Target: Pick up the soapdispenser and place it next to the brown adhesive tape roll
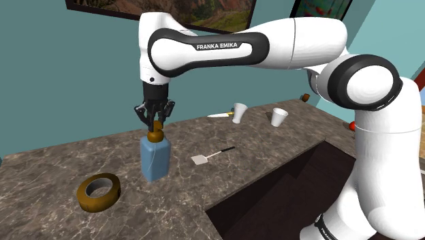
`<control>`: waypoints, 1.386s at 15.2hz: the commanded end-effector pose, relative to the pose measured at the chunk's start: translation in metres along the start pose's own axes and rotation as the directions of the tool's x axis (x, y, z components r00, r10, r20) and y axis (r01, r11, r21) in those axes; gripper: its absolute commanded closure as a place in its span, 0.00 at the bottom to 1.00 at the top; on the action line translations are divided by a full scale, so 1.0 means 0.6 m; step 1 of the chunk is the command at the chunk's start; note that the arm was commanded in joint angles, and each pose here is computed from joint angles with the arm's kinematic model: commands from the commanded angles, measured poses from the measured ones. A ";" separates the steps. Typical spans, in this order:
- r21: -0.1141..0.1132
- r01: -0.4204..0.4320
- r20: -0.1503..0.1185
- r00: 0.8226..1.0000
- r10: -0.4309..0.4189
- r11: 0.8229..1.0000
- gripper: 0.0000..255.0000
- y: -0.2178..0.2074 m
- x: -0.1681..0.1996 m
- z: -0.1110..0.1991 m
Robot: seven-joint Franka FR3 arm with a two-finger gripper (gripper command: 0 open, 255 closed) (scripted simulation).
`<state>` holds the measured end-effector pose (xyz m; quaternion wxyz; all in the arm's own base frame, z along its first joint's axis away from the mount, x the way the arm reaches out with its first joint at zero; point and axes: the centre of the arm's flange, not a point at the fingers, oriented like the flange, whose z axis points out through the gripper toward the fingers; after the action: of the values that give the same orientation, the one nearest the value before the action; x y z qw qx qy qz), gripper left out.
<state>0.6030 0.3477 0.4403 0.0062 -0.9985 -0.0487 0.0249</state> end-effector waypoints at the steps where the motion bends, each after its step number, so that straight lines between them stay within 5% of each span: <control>1: 0.001 0.000 -0.001 1.000 0.000 1.000 1.00 -0.001 0.000 0.017; 7: 0.001 0.000 -0.001 1.000 0.000 1.000 1.00 0.000 0.002 0.066; 15: 0.001 0.000 -0.001 1.000 0.000 1.000 1.00 0.000 0.002 0.066; 16: 0.001 0.000 -0.001 1.000 0.000 1.000 0.00 0.000 0.002 0.066; 21: 0.001 0.000 -0.001 1.000 0.000 1.000 0.00 0.000 0.002 0.066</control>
<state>0.6022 0.3482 0.4006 0.0065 -0.9985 -0.0487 0.0244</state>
